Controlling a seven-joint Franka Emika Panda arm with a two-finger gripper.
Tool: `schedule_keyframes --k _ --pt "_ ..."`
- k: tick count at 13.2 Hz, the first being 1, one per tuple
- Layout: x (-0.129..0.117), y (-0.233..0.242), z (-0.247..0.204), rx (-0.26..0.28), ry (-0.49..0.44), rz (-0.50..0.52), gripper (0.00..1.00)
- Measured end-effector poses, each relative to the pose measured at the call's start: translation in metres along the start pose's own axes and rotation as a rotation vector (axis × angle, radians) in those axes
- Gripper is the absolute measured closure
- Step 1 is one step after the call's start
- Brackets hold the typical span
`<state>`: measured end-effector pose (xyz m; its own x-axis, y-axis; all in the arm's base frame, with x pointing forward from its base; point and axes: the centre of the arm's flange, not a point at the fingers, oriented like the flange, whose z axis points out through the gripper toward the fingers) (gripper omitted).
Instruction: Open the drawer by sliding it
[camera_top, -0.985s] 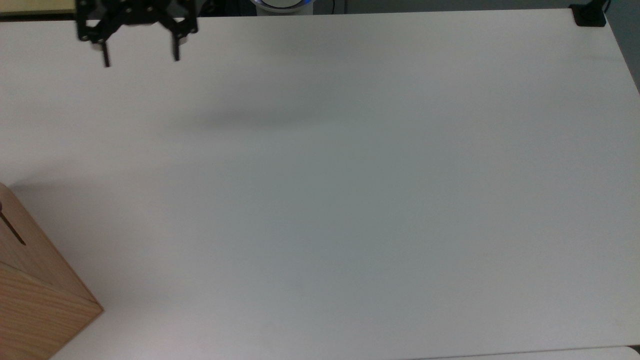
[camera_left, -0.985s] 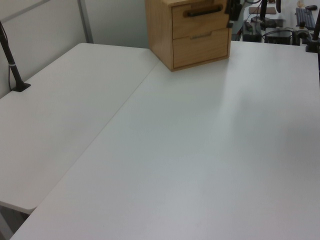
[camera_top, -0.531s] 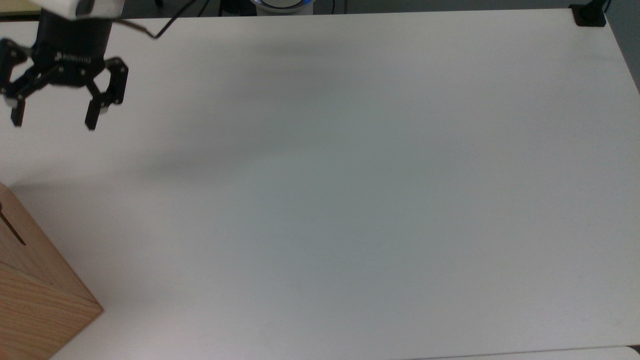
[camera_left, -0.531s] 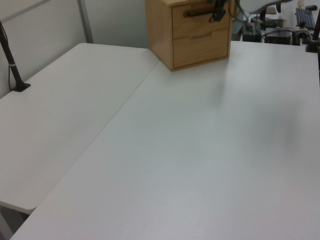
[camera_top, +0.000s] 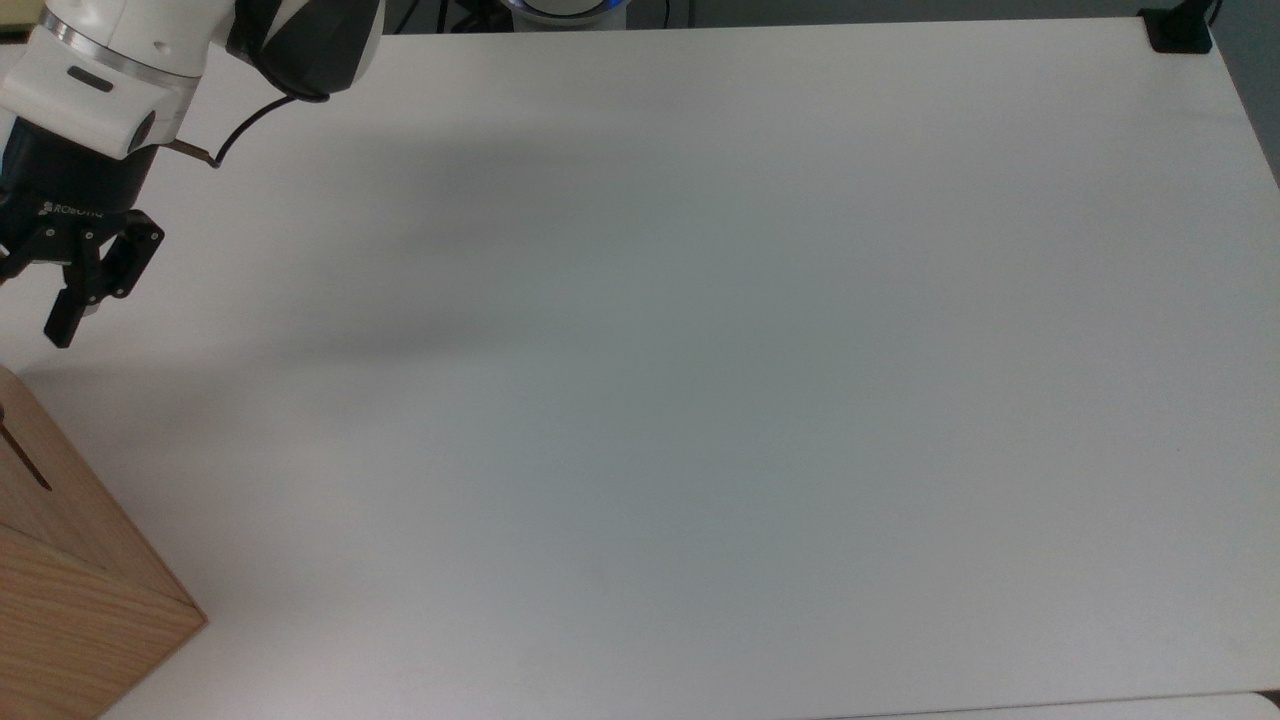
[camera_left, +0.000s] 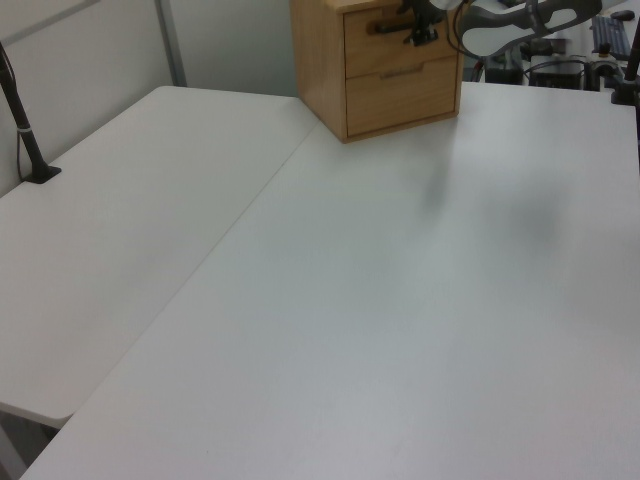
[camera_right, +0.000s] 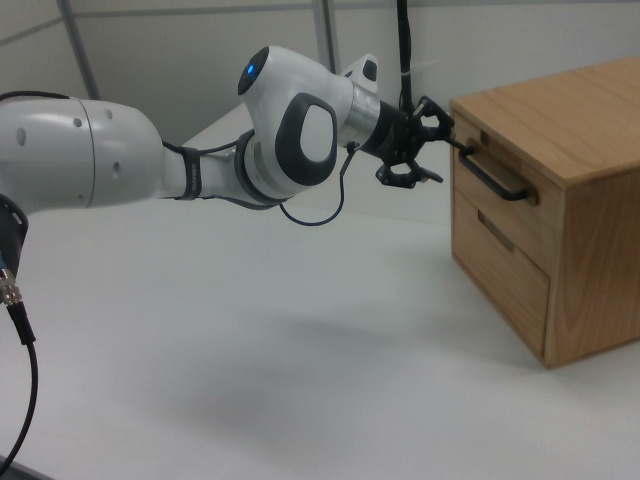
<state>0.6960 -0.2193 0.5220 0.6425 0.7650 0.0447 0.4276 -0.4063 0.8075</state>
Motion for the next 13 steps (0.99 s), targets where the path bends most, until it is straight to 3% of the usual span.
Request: schedule_keyframes --k 1,9,10,11,13 --pt "-0.002 0.0 0.004 -0.006 0.002 -0.004 0.52" --pt "-0.034 0.014 0.03 -0.042 -0.039 0.012 0.59" --pt "-0.034 0.011 0.031 -0.037 -0.04 0.011 0.66" --pt "-0.034 0.006 0.034 -0.028 -0.042 0.008 0.81" --pt "-0.034 0.006 0.035 -0.027 -0.042 0.008 0.82"
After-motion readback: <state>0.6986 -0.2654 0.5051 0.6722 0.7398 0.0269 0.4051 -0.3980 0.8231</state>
